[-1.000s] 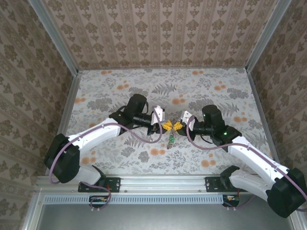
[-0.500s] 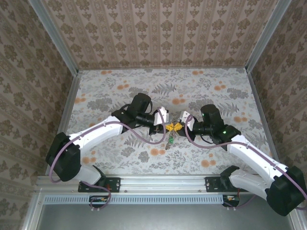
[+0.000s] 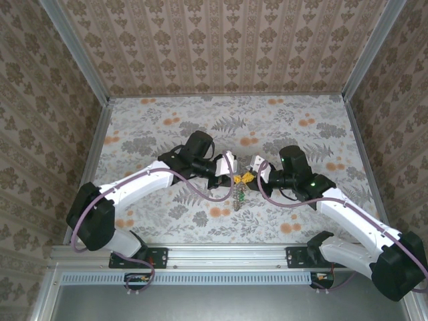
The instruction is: Put the keys on the keyring
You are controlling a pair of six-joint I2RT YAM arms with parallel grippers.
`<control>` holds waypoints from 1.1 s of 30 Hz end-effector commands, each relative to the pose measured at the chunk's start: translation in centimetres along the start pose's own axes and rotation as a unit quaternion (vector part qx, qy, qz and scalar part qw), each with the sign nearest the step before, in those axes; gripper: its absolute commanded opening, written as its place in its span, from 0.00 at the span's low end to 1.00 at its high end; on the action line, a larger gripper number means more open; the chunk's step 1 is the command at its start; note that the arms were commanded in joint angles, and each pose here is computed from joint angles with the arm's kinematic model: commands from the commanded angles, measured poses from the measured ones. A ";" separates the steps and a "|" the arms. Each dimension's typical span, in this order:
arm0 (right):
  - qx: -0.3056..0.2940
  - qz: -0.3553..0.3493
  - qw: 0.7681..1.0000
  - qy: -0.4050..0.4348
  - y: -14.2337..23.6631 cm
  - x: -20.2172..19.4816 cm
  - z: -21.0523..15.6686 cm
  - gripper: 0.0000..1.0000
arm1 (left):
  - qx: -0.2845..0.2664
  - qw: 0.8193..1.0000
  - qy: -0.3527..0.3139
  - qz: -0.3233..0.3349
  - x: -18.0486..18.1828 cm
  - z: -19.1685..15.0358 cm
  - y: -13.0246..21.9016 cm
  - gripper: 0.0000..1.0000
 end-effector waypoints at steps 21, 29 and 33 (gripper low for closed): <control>-0.016 -0.003 1.000 0.018 0.2 -0.5 1.5 0.00 | -0.012 1.000 -0.021 0.014 -0.1 1.0 0.4 0.19; -0.017 -0.005 1.000 0.017 0.2 -0.5 1.6 0.00 | -0.005 1.000 -0.021 0.009 -0.2 0.8 0.3 0.07; -0.008 -0.007 1.000 0.016 0.1 -0.6 1.2 0.00 | -0.006 1.000 -0.021 0.010 -0.2 0.9 0.3 0.00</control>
Point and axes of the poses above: each hand's point on the last joint's axis, 136 mm out from that joint toward the fingers, its own y axis back along the fingers, its own x axis along the line the jaws close on, z = x × y, the point moved 6 cm from there along y, back along the fingers, and after that the axes turned 5 degrees about y, right-handed, at the moved point
